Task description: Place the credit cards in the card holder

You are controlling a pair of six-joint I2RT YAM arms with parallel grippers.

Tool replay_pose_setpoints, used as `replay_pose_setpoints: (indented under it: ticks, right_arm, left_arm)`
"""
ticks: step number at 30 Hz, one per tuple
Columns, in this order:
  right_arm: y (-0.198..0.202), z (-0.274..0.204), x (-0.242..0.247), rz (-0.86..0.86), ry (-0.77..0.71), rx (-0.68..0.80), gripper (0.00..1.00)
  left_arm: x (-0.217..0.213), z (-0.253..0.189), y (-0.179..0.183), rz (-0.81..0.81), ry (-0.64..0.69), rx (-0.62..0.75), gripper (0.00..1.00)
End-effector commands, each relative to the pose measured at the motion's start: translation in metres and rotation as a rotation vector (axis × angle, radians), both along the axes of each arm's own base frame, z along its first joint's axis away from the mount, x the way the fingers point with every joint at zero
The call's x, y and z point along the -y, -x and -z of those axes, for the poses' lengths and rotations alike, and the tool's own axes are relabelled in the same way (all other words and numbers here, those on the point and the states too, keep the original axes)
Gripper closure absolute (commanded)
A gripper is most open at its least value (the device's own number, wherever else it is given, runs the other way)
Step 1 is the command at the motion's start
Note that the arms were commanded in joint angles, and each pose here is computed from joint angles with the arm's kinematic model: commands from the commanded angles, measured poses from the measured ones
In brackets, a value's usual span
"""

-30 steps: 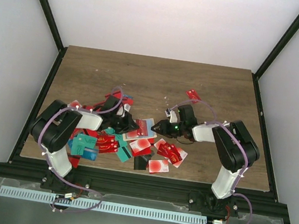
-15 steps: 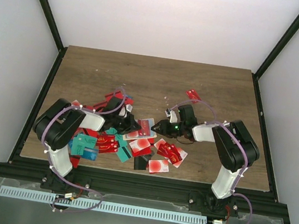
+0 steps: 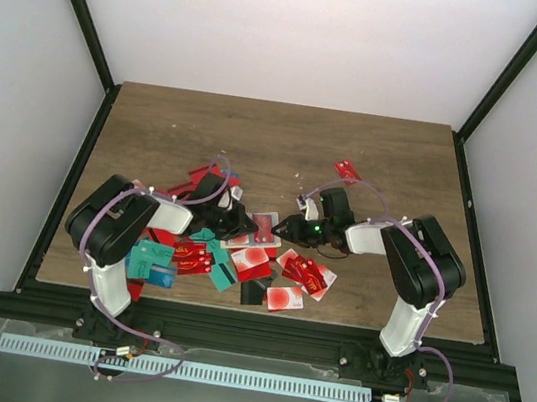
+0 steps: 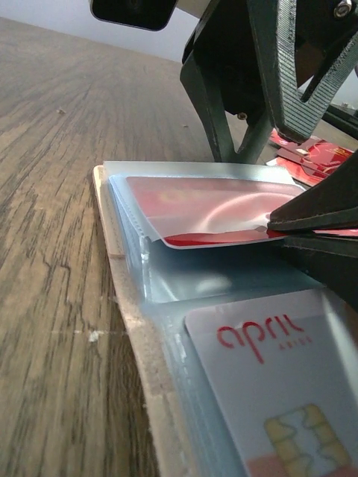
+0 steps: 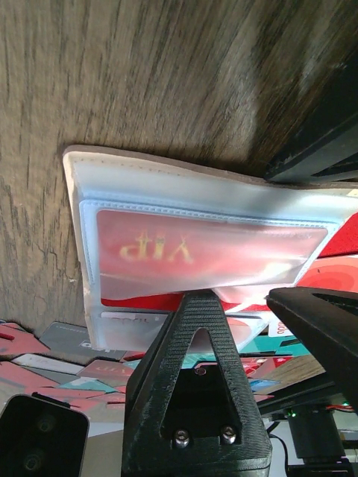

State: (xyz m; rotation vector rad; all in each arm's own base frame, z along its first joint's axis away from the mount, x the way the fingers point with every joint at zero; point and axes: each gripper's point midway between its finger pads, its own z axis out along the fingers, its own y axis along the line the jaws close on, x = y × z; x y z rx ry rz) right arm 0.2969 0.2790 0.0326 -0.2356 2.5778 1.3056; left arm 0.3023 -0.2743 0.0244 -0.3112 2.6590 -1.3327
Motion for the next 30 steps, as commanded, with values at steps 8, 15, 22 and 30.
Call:
replay_pose_setpoints:
  ticks: [8,15,22,30]
  right_arm:
    - [0.003,0.018,0.005,0.012,0.062,-0.050,0.59]
    - [0.004,0.015,0.006,0.013,0.064,-0.041,0.59]
    - [0.004,0.012,0.007,0.014,0.065,-0.032,0.59]
    - [0.002,0.007,0.005,0.012,0.055,-0.023,0.59]
  left_arm:
    - [0.004,0.020,0.012,0.027,-0.057,-0.056,0.94]
    - [-0.005,0.016,0.012,0.019,-0.120,-0.035,0.77]
    - [-0.014,0.009,0.013,0.013,-0.177,-0.021,0.61]
    - [-0.021,-0.005,0.012,0.003,-0.221,0.004,0.46]
